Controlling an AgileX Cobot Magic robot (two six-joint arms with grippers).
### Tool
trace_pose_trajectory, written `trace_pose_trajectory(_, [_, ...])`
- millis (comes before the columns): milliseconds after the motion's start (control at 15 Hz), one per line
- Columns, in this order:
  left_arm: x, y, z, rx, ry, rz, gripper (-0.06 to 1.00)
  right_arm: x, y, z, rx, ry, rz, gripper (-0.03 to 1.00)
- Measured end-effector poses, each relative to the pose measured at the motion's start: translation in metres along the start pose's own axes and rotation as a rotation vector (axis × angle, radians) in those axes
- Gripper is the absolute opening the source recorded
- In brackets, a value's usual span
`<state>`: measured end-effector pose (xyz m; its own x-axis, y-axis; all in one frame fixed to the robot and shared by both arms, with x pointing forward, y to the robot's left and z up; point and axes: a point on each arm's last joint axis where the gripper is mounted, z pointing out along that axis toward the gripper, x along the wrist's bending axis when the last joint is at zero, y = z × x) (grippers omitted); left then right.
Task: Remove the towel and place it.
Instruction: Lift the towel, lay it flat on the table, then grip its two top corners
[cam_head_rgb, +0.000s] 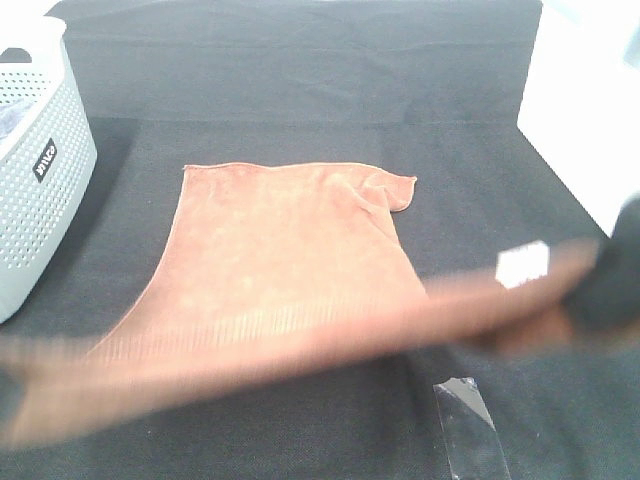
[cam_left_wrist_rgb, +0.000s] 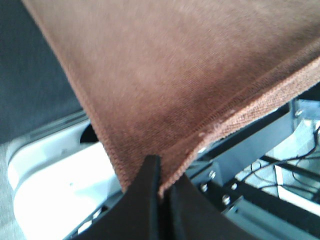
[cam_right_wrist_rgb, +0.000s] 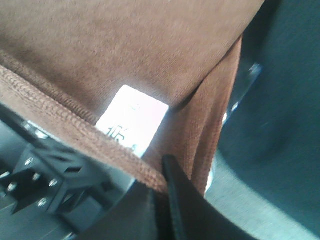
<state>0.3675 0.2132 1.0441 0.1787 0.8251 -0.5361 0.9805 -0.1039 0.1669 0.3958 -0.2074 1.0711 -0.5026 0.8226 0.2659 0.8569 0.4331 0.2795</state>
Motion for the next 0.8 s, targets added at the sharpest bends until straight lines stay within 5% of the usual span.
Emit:
trace_pose_trajectory(267, [0.004, -0.003, 0.004, 0.025, 0.013, -0.064, 0.00, -0.003, -0.001, 0.017, 0.020, 0.027, 0.060, 0.00])
trace_pose_trajectory(800, [0.002, 0.001, 0.035, 0.199, 0.076, 0.028, 0.00, -0.009, 0.005, 0.030, 0.056, 0.015, 0.075, 0.00])
